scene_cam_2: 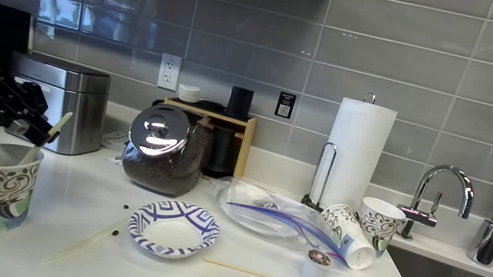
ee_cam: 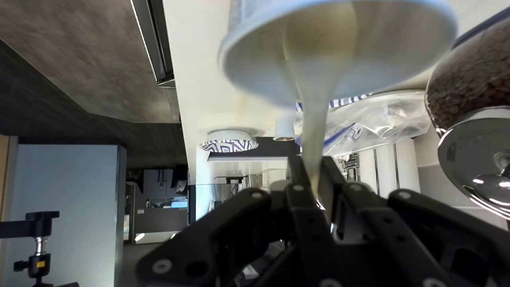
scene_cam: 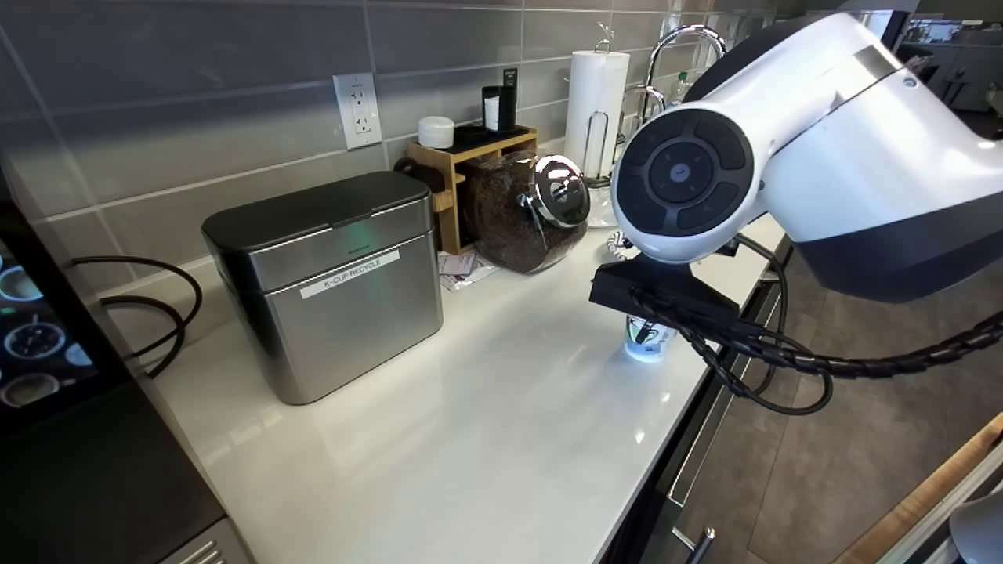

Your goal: Scoop up the beans in the coffee cup with the spoon and put them onto the bowl

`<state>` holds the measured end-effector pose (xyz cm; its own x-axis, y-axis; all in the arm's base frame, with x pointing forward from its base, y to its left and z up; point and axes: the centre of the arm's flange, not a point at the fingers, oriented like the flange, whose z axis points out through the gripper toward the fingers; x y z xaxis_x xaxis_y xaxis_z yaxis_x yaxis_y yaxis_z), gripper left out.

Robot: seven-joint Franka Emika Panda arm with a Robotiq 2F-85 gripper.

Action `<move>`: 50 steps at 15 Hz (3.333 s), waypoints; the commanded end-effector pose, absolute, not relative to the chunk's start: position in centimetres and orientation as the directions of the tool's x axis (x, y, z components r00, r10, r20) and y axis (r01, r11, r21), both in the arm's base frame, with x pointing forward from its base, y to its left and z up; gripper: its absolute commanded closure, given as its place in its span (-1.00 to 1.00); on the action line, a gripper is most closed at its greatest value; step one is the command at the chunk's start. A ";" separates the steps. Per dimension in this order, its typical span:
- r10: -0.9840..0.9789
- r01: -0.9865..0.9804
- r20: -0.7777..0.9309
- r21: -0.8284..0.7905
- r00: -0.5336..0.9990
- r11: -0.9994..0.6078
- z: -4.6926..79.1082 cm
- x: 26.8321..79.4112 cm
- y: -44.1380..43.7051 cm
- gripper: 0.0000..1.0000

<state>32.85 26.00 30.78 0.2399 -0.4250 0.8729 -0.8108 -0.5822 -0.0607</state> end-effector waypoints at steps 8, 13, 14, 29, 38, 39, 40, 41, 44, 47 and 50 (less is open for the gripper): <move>-0.390 -0.779 0.858 0.017 0.333 -0.627 27.9 33.8 30.0 0.93; -0.381 -0.802 0.858 0.058 0.344 -0.594 28.0 33.6 29.9 0.93; -0.376 -0.804 0.859 0.066 0.347 -0.591 27.9 33.5 30.0 0.93; -0.345 -0.841 0.879 0.108 0.330 -0.530 26.4 32.9 29.0 0.93; -0.375 -0.864 0.874 0.092 0.308 -0.495 25.1 33.4 28.9 0.93; -0.377 -0.864 0.874 0.092 0.308 -0.494 25.1 33.5 29.1 0.93; -0.379 -0.864 0.872 0.091 0.309 -0.495 25.1 33.6 29.2 0.93; -0.380 -0.863 0.870 0.093 0.313 -0.496 25.1 33.7 29.4 0.93; -0.386 -0.859 0.860 0.109 0.333 -0.499 24.8 33.9 29.8 0.93; -0.393 -0.855 0.850 0.121 0.352 -0.504 24.8 34.0 30.1 0.93; -0.398 -0.850 0.837 0.141 0.376 -0.507 24.9 33.9 30.2 0.93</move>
<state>33.89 29.64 25.96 0.3354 -0.3716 0.8657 -0.8538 -0.5083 0.1126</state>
